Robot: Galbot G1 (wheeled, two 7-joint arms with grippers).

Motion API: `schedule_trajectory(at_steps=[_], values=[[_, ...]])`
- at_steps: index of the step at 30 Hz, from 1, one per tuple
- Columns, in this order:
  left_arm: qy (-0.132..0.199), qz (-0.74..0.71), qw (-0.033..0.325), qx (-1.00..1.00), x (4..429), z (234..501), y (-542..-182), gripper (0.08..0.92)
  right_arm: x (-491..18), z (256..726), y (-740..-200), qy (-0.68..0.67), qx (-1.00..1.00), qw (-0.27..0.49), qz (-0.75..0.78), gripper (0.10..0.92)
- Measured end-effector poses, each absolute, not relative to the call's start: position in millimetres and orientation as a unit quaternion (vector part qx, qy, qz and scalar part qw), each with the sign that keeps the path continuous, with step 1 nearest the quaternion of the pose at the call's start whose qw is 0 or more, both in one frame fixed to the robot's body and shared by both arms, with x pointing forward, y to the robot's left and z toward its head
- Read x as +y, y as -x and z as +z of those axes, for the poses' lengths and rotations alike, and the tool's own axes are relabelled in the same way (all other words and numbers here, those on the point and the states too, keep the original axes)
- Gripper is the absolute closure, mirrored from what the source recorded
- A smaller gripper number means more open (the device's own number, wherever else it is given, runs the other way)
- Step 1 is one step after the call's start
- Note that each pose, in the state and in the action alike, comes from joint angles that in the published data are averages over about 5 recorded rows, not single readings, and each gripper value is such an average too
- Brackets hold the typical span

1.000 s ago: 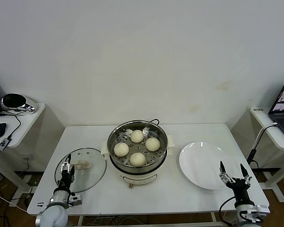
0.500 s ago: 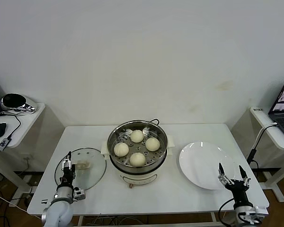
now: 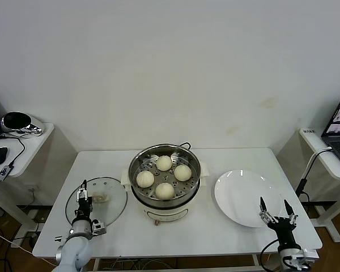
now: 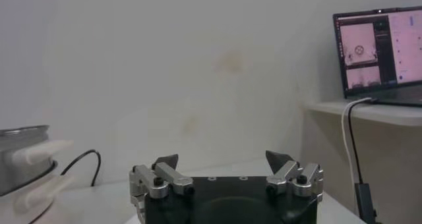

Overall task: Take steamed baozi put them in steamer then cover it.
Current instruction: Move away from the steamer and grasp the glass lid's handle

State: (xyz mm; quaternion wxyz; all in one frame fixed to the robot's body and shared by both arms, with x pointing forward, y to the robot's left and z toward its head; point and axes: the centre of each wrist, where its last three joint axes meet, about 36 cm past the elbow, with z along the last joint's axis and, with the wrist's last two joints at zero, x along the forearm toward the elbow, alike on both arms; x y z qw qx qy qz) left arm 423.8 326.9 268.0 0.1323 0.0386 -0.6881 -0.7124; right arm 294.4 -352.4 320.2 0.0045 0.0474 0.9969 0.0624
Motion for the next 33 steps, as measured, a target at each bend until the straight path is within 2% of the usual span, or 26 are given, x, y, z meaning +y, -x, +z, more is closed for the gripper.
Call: schedule_trajectory(at_steps=[17, 20, 33], values=[[-0.047, -0.706, 0.135, -0.694, 328.4, 259.4, -435.5, 0.193, -351.0, 317.9, -290.3, -0.047, 0.997, 0.0, 0.06, 0.2], [-0.044, -0.707, 0.137, -0.692, 330.8, 255.8, -433.8, 0.259, -351.7, 317.6, -289.2, -0.047, 0.997, -0.001, 0.058, 0.2], [-0.036, -0.712, 0.141, -0.687, 341.9, 245.8, -429.2, 0.64, -352.9, 318.8, -285.8, -0.048, 0.997, -0.002, 0.054, 0.2]])
